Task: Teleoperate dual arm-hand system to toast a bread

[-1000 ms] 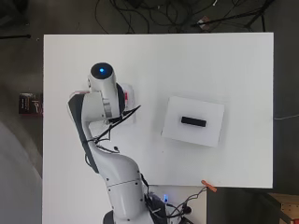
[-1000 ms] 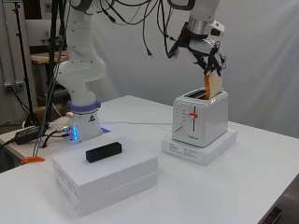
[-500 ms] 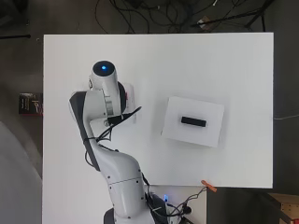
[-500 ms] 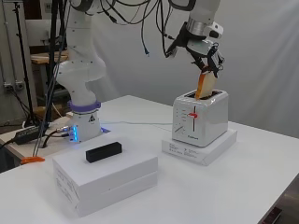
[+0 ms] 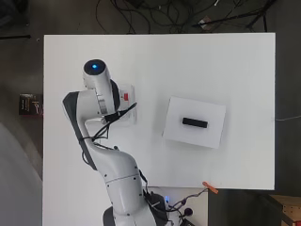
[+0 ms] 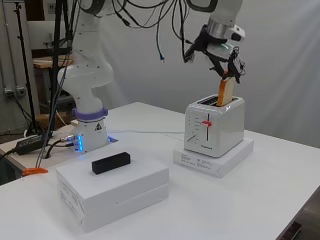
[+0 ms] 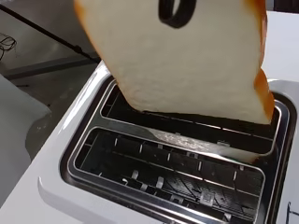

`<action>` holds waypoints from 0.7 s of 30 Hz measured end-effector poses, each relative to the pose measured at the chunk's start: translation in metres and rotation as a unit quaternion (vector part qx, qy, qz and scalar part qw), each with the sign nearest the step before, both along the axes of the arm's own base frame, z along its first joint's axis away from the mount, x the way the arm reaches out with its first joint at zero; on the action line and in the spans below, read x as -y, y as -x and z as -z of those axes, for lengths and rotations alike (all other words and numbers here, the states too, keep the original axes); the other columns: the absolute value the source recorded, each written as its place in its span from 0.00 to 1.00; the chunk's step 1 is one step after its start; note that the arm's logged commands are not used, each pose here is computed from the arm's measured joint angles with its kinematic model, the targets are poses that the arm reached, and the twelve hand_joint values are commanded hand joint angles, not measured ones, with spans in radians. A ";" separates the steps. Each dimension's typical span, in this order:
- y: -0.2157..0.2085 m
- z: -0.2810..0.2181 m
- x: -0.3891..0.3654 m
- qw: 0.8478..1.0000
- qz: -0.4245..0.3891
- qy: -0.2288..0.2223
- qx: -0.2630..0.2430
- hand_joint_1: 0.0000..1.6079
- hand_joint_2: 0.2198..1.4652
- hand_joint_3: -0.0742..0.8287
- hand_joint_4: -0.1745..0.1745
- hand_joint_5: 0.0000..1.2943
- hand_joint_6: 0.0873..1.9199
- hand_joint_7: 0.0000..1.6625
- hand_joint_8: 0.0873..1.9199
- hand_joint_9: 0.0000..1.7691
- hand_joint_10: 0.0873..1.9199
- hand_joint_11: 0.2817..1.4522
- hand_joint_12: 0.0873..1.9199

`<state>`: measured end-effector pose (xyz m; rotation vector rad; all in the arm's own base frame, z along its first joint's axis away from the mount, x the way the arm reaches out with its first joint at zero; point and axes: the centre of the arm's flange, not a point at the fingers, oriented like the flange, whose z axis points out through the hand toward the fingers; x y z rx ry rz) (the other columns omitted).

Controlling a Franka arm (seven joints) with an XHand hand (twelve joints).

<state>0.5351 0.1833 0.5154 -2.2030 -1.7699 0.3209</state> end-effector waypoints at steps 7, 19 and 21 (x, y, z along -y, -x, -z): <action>-0.008 0.020 -0.010 0.999 -0.006 -0.022 -0.022 0.65 0.77 0.08 0.17 0.53 0.47 0.62 0.31 0.73 0.00 0.44 0.00; -0.006 -0.010 -0.001 0.997 0.059 0.004 0.048 0.02 0.61 0.10 0.61 0.20 0.00 0.17 0.00 0.19 0.00 0.07 0.00; -0.002 0.007 0.020 0.994 0.090 0.014 0.057 0.02 0.62 0.11 0.61 0.21 0.00 0.17 0.00 0.19 0.00 0.07 0.00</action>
